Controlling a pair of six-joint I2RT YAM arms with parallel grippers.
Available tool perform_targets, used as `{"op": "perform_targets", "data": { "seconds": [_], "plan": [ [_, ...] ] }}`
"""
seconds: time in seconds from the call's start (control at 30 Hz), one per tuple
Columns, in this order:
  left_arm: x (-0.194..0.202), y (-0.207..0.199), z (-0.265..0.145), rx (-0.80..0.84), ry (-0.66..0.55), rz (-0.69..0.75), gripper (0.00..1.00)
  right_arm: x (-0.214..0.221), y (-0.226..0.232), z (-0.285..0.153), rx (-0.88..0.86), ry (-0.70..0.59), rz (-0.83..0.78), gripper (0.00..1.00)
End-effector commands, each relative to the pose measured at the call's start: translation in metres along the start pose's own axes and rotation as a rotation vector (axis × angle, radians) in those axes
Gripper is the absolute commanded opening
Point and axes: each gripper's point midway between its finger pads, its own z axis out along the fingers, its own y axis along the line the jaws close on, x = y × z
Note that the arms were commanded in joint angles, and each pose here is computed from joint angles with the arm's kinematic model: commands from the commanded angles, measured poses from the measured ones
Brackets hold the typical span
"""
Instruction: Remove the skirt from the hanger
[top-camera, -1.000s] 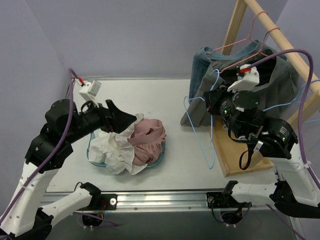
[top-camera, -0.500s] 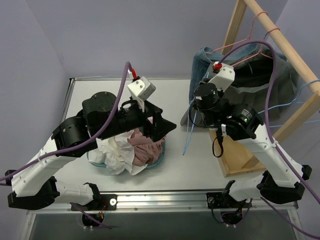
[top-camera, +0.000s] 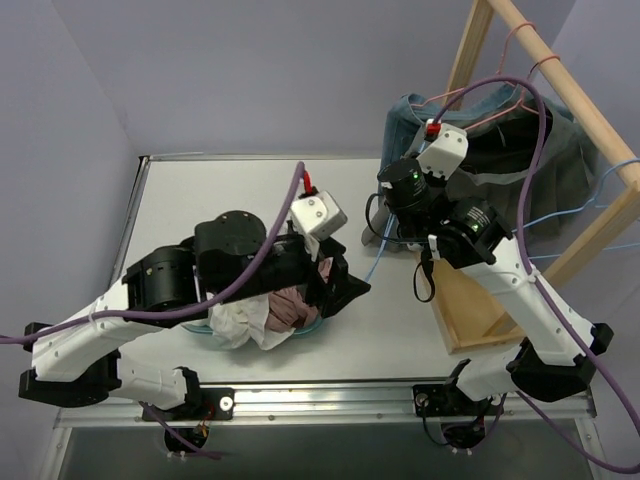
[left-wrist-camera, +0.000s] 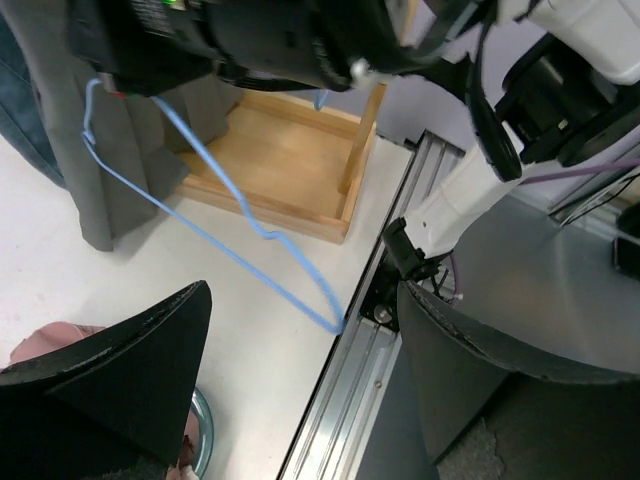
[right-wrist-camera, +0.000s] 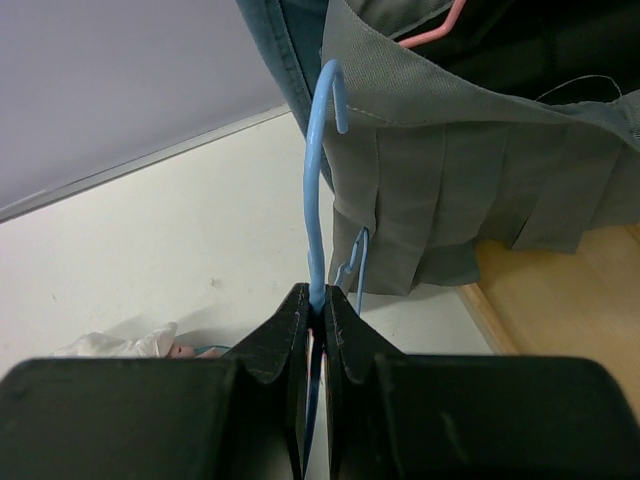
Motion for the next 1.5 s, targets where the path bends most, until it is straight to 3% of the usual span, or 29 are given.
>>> {"op": "perform_targets", "data": {
  "seconds": [0.0, 0.47, 0.57, 0.6, 0.7, 0.77, 0.8, 0.87, 0.9, 0.93, 1.0, 1.03, 1.07, 1.3, 1.47],
  "plan": [
    [-0.003, -0.003, 0.009, -0.041, 0.004, 0.066, 0.84, -0.010, 0.001, 0.003, 0.022, -0.029, 0.029, 0.00],
    [0.034, 0.021, 0.031, -0.262, 0.144, 0.153, 0.84, -0.031, 0.005, -0.015, -0.068, -0.018, 0.083, 0.00],
    [0.042, 0.027, 0.036, -0.299, 0.181, 0.170, 0.78, -0.036, 0.008, -0.020, -0.098, -0.013, 0.102, 0.00],
    [0.044, 0.027, 0.038, -0.302, 0.187, 0.173, 0.74, -0.036, 0.010, -0.021, -0.109, -0.006, 0.104, 0.00],
    [0.041, 0.030, 0.040, -0.322, 0.180, 0.176, 0.42, -0.037, 0.012, -0.024, -0.129, -0.004, 0.113, 0.00],
    [0.039, 0.034, 0.040, -0.347, 0.176, 0.182, 0.10, -0.037, 0.014, -0.025, -0.146, 0.004, 0.114, 0.00],
    [0.037, 0.037, 0.038, -0.363, 0.169, 0.181, 0.03, -0.037, 0.014, -0.027, -0.155, 0.007, 0.108, 0.00],
    [0.033, 0.040, 0.034, -0.374, 0.158, 0.181, 0.02, -0.036, 0.022, -0.031, -0.206, 0.023, 0.097, 0.00],
    [0.029, 0.042, 0.029, -0.379, 0.146, 0.179, 0.02, -0.037, 0.024, -0.033, -0.225, 0.025, 0.090, 0.08],
    [0.028, 0.043, 0.026, -0.382, 0.144, 0.176, 0.02, -0.039, 0.027, -0.038, -0.266, 0.032, 0.082, 0.37],
    [0.022, 0.048, 0.016, -0.386, 0.128, 0.168, 0.02, -0.046, 0.026, -0.050, -0.322, 0.030, 0.083, 0.63],
    [0.023, 0.050, 0.011, -0.389, 0.131, 0.165, 0.02, -0.047, 0.025, -0.054, -0.338, 0.032, 0.089, 0.88],
    [0.023, 0.051, 0.007, -0.389, 0.130, 0.161, 0.02, -0.050, 0.025, -0.060, -0.366, 0.036, 0.098, 1.00],
    [0.007, 0.055, -0.032, -0.352, 0.064, 0.114, 0.02, -0.081, 0.009, -0.118, -0.571, 0.022, 0.200, 1.00],
    [-0.007, 0.047, -0.032, -0.248, 0.006, 0.082, 0.02, -0.120, 0.007, -0.166, -0.772, -0.050, 0.301, 1.00]
  ]
}}
